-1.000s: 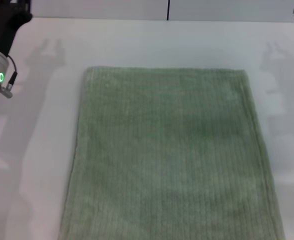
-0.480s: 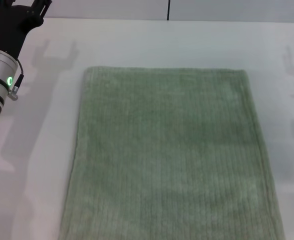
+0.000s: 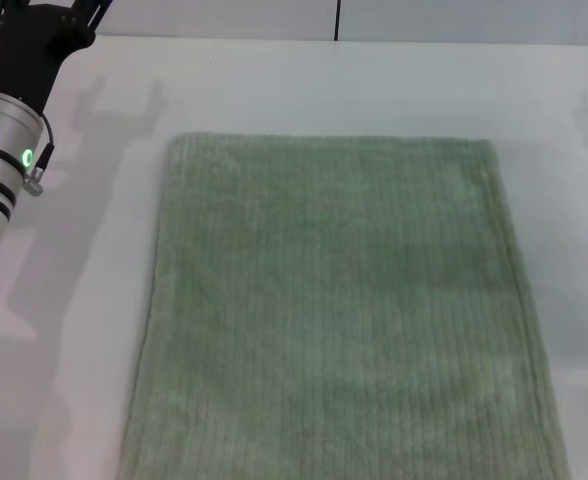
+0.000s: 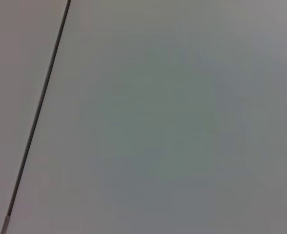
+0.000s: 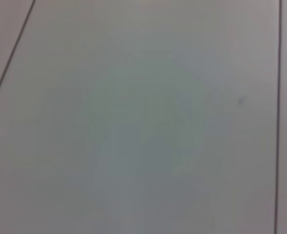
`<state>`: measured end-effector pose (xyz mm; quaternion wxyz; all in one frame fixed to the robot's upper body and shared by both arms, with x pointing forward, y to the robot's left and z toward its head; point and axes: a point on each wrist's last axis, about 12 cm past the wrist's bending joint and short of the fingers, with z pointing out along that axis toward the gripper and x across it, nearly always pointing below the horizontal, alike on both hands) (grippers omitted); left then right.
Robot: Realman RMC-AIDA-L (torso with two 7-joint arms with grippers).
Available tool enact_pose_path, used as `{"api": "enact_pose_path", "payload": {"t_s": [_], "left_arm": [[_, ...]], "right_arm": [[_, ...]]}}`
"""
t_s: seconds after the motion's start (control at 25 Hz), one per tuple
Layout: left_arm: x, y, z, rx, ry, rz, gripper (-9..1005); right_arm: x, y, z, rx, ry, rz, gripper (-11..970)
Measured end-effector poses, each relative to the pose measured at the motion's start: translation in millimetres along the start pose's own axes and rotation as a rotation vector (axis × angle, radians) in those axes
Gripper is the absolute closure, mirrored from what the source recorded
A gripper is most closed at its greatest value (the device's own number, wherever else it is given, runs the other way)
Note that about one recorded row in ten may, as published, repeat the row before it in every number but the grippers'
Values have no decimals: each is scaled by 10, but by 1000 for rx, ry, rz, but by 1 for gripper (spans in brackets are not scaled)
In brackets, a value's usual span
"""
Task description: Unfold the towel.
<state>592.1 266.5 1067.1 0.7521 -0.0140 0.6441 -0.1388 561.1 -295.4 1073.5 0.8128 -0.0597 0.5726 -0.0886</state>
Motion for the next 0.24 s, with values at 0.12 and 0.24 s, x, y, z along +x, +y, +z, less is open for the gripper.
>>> {"api": "enact_pose_path", "payload": {"t_s": [0.12,0.24], "left_arm": [[-1,-1,2,0,0,0,136],[1,-8,3,6,1,3,136]], "right_arm": [[4,-23,-7,14,2,1,204],[8,-49,-15,33,5,6,204]]}}
